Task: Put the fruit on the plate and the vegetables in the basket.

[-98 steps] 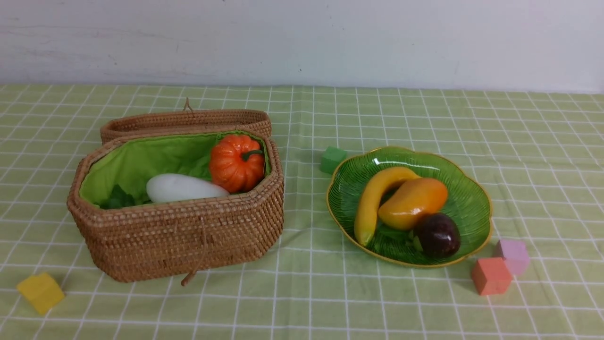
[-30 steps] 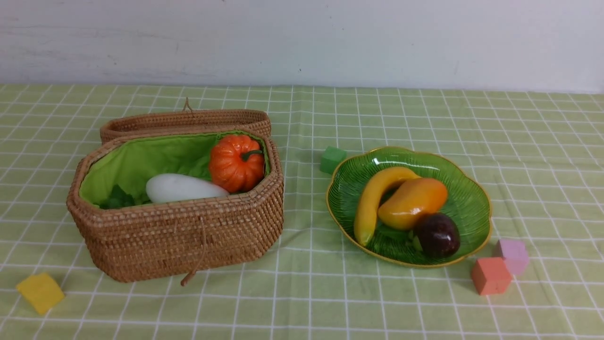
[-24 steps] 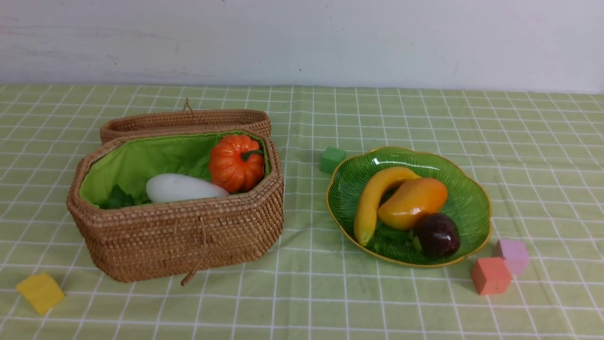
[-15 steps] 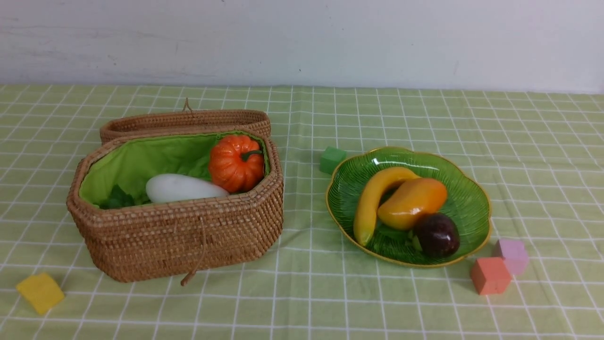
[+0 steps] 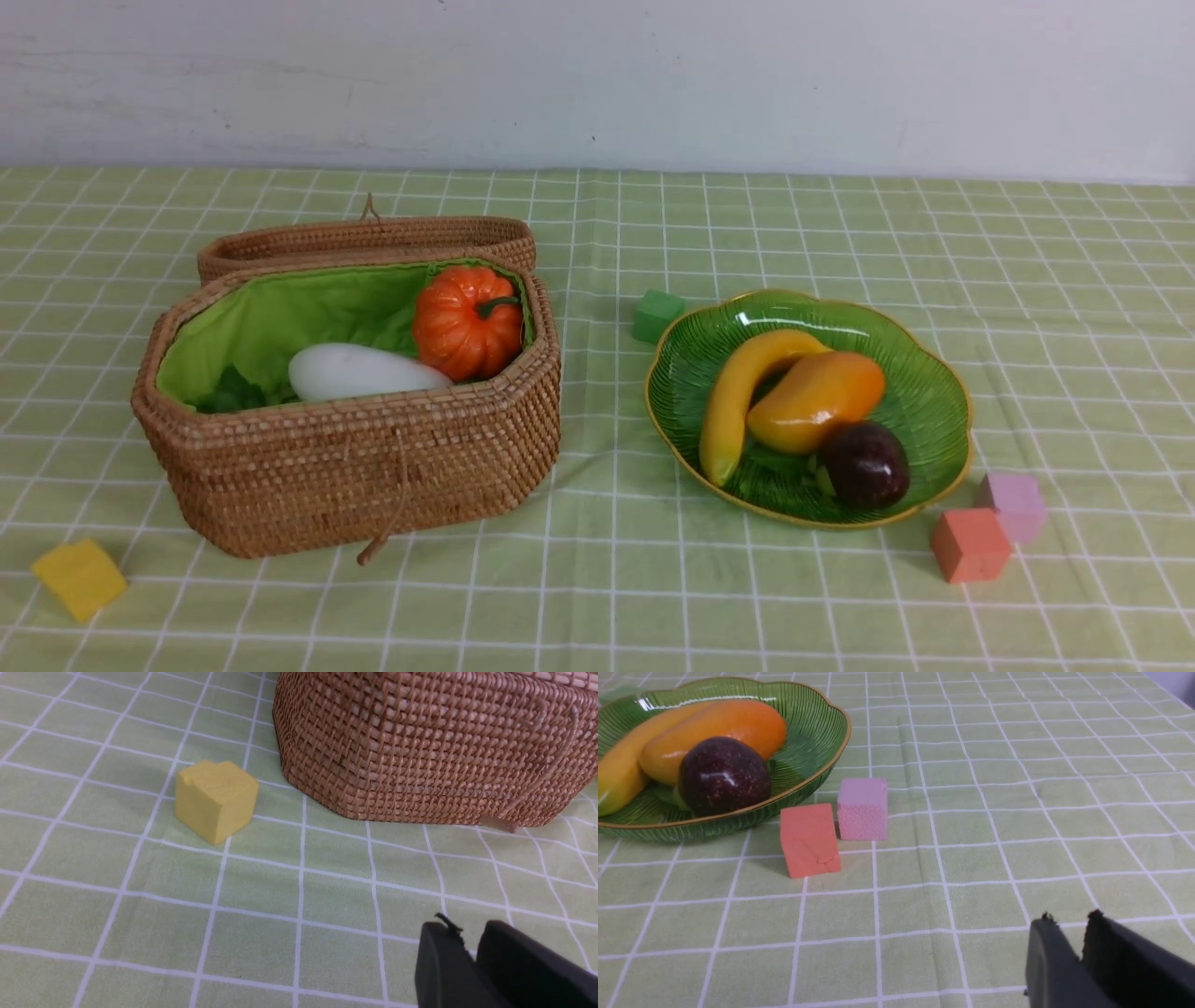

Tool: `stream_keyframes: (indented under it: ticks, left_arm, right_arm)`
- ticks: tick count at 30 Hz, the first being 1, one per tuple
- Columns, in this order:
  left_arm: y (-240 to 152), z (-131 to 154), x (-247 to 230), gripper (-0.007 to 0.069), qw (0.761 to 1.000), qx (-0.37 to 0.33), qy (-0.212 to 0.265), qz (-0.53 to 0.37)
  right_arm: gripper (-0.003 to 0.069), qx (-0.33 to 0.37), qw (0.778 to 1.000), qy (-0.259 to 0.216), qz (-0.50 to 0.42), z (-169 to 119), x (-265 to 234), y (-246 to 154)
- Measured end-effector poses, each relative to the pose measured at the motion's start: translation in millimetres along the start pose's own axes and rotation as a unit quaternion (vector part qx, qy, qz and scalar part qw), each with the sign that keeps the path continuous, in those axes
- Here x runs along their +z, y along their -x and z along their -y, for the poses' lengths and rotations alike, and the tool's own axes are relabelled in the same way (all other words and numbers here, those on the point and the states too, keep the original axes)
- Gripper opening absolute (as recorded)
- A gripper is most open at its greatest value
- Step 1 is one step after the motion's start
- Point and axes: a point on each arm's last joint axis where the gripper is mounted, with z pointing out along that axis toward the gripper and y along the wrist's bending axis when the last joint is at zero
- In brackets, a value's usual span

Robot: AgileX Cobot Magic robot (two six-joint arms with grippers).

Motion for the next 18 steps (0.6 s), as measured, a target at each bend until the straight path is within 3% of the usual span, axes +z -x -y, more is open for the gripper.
stream_keyframes:
  ticks: [18]
  left_arm:
    - [0.0,0.0,0.0,0.0127,1.0,0.0,0.0,0.0]
  right_arm:
    - [0.0132,0.0,1.0,0.0,0.0,0.0,0.0,0.0]
